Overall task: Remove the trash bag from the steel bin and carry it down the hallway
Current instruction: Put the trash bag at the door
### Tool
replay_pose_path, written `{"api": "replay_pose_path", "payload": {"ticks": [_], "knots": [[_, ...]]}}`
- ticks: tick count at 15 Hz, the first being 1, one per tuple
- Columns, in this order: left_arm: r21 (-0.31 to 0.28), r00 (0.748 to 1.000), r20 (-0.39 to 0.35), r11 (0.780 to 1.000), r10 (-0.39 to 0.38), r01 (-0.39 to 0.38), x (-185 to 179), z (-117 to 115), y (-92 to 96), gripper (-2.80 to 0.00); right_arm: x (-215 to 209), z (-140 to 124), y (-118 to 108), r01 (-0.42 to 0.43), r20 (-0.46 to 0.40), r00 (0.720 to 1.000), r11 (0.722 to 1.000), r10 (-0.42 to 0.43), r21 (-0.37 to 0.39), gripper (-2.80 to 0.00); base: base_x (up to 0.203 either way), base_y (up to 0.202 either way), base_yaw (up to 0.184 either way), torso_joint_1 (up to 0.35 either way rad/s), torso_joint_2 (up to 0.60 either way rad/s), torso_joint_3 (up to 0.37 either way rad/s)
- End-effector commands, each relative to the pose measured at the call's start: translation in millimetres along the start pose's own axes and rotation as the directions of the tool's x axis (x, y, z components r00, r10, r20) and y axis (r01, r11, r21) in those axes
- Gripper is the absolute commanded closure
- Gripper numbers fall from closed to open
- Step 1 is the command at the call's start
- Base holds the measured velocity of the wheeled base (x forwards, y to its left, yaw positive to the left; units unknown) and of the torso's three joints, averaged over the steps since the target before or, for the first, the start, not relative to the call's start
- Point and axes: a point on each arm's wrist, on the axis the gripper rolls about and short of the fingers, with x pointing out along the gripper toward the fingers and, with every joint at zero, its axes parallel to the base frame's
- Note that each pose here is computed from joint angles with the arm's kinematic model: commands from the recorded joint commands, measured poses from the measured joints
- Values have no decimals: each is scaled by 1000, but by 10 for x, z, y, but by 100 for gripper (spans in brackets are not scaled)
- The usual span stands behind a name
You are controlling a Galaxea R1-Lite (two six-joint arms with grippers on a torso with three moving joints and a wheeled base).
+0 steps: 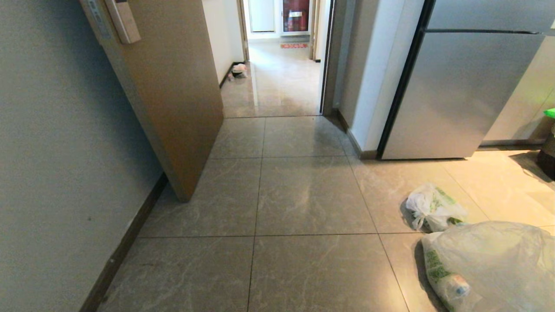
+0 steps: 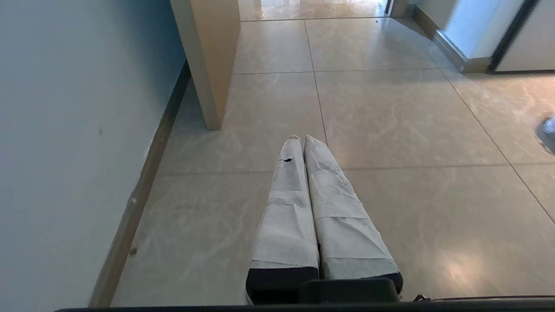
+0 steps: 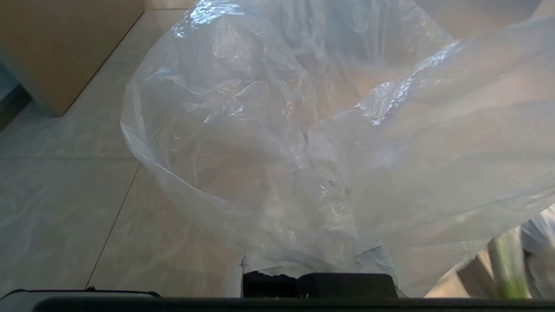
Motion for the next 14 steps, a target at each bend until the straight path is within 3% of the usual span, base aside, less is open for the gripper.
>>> {"api": "replay_pose_path", "payload": {"ticks": [1, 14], "knots": [[0, 1000, -1, 1000, 0, 0, 0, 0, 0, 0, 2, -4, 0, 0, -3, 1000, 1000, 0, -1, 0, 195, 0, 2, 2, 1, 0], [0, 1000, -1, 1000, 0, 0, 0, 0, 0, 0, 2, -4, 0, 0, -3, 1000, 1000, 0, -1, 0, 193, 0, 1, 2, 4, 2]]}}
